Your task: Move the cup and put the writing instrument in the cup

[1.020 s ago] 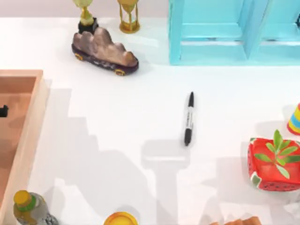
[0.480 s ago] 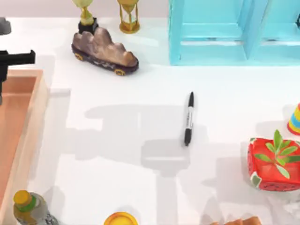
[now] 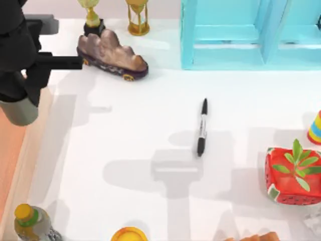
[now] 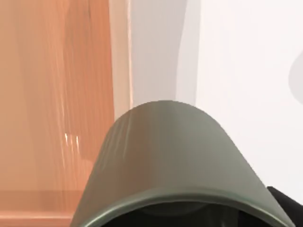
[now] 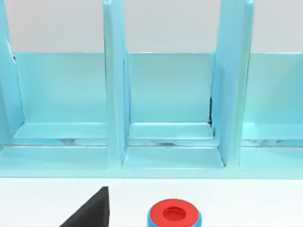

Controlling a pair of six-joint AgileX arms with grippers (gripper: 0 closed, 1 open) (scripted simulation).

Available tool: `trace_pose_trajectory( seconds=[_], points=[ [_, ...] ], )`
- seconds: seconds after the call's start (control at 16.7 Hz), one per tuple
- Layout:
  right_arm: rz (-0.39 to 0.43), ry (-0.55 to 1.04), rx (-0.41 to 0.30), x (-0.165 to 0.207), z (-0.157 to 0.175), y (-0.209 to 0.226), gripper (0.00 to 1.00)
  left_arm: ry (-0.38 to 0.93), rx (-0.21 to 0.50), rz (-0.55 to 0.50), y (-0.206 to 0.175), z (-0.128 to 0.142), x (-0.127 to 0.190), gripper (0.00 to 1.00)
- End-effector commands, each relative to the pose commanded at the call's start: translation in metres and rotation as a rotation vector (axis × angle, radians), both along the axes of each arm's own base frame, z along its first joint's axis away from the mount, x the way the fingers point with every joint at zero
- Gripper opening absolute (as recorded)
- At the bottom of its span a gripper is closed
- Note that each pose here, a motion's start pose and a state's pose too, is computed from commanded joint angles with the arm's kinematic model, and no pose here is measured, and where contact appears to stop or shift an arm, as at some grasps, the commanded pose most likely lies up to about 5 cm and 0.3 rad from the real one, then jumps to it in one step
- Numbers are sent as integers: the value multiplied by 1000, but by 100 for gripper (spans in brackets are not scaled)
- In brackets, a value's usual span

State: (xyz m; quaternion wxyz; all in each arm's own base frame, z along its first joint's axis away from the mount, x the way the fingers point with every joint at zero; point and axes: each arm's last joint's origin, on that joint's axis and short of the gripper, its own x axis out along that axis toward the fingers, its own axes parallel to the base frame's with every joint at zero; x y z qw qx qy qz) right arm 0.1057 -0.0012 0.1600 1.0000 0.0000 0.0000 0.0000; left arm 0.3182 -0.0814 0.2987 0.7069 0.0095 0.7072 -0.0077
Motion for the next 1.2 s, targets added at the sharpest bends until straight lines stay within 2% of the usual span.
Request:
trace_pose_trajectory(
  seconds=[0.24, 0.36, 0.78, 1.08, 1.2],
  points=[
    [0, 0, 0, 0, 0, 0, 100, 8, 1, 4, 0, -4, 2, 0],
    [0, 0, 0, 0, 0, 0, 100, 9, -2, 11, -9, -14, 7, 0],
    [0, 0, 0, 0, 0, 0, 100, -9, -31, 4, -80, -87, 25, 0],
    [0, 0, 0, 0, 0, 0, 100, -7, -32, 8, -81, -90, 26, 0],
    [0, 0, 0, 0, 0, 0, 100, -8, -32, 2, -81, -100, 26, 0]
  ],
)
